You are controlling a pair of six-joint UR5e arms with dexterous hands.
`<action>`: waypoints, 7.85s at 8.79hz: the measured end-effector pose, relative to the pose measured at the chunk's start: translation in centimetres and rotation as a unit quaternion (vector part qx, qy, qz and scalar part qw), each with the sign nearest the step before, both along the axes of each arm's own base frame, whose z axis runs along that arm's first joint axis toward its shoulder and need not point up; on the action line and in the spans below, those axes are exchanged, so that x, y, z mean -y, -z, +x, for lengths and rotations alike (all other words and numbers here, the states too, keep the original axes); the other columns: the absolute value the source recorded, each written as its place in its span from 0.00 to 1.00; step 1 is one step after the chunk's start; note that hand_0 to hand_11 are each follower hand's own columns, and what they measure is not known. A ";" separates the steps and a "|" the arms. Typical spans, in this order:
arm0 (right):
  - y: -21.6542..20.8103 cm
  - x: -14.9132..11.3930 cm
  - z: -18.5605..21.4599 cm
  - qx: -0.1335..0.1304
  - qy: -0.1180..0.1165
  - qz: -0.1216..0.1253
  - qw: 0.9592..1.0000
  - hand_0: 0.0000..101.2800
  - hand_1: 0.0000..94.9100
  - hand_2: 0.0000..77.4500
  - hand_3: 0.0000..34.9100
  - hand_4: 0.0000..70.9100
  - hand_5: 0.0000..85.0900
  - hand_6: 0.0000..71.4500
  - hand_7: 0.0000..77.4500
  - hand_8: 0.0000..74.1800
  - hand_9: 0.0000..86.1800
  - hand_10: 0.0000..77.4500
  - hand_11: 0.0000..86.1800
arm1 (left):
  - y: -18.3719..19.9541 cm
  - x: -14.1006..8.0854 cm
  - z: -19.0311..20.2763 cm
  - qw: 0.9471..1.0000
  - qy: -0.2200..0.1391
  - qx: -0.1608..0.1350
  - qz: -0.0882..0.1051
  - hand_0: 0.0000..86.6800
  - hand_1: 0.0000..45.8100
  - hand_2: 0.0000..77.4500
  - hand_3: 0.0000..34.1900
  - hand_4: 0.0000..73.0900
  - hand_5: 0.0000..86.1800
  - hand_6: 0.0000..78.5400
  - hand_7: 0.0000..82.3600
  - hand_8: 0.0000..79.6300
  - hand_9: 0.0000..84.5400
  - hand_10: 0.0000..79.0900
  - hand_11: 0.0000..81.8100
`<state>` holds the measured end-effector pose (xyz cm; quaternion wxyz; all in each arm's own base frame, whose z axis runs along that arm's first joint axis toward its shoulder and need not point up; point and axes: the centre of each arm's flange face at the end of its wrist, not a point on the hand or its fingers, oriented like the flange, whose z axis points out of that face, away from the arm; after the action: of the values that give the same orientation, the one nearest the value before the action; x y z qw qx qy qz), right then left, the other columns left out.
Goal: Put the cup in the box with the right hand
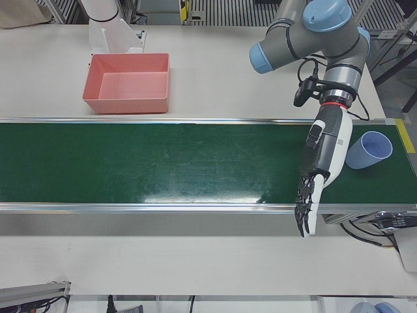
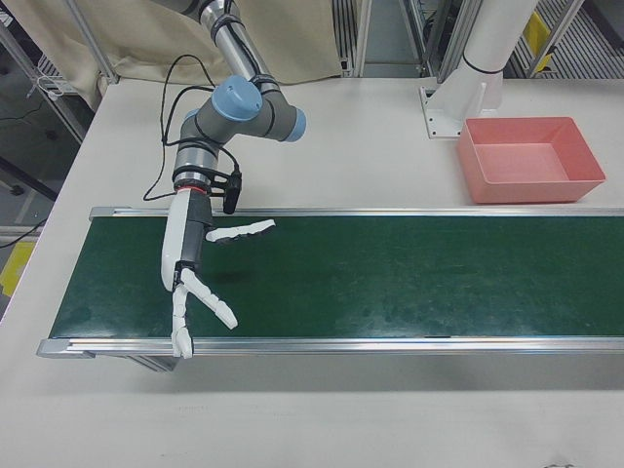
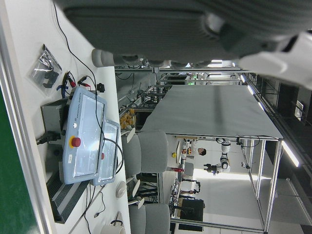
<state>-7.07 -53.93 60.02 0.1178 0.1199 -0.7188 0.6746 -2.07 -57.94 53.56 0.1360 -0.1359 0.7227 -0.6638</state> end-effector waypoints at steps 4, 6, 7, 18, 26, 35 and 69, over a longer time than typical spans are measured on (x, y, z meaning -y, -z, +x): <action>0.3 -0.1 0.7 0.001 -0.005 0.003 1.000 0.45 0.04 0.01 0.00 0.29 0.03 0.05 0.19 0.03 0.09 0.06 0.08 | -0.1 0.0 0.0 1.000 0.000 0.000 -0.001 0.00 0.01 0.00 0.00 0.00 0.00 0.00 0.00 0.00 0.00 0.00 0.00; -0.8 -1.7 1.9 -0.001 -0.008 -0.007 1.000 0.45 0.04 0.01 0.00 0.29 0.03 0.05 0.19 0.03 0.08 0.06 0.08 | -0.1 0.0 0.0 1.000 0.000 0.000 -0.001 0.00 0.01 0.01 0.00 0.00 0.00 0.00 0.00 0.00 0.00 0.00 0.00; -1.2 -2.6 2.4 -0.001 -0.008 -0.010 1.000 0.45 0.04 0.01 0.00 0.29 0.03 0.05 0.18 0.03 0.08 0.06 0.07 | -0.1 0.0 0.0 1.000 0.000 0.000 0.000 0.00 0.01 0.01 0.00 0.00 0.00 0.00 0.00 0.00 0.00 0.00 0.00; -1.4 -2.1 9.6 -0.013 -0.044 -0.013 0.999 0.45 0.03 0.01 0.22 0.17 0.04 0.02 0.13 0.04 0.07 0.06 0.09 | -0.1 0.0 0.0 1.000 0.000 0.000 0.000 0.00 0.01 0.01 0.00 0.00 0.00 0.00 0.00 0.00 0.00 0.00 0.00; -0.3 -2.6 10.3 0.022 -0.012 0.000 1.000 0.46 0.04 0.01 0.45 0.27 0.02 0.02 0.23 0.01 0.07 0.05 0.08 | 0.2 0.0 -0.1 1.000 0.001 0.000 0.001 0.00 0.01 0.00 0.00 0.00 0.00 0.00 0.00 0.00 0.00 0.00 0.00; 0.2 0.0 10.5 0.026 -0.023 0.004 0.999 0.46 0.04 0.01 0.41 0.30 0.03 0.03 0.26 0.02 0.09 0.06 0.09 | 0.0 0.0 -0.1 1.000 0.001 0.000 0.000 0.00 0.01 0.00 0.00 0.00 0.00 0.00 0.00 0.00 0.00 0.00 0.00; -1.1 -1.8 0.4 0.033 -0.006 -0.014 0.999 0.46 0.07 0.01 0.00 0.00 0.04 0.03 0.03 0.01 0.01 0.04 0.08 | 0.2 0.0 -0.1 1.000 0.001 0.000 0.002 0.00 0.01 0.01 0.00 0.00 0.00 0.00 0.00 0.00 0.00 0.00 0.00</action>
<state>-6.70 -52.17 61.16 0.0916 0.1004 -0.7121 0.6888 -2.19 -57.92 53.38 0.1354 -0.1352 0.7242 -0.6625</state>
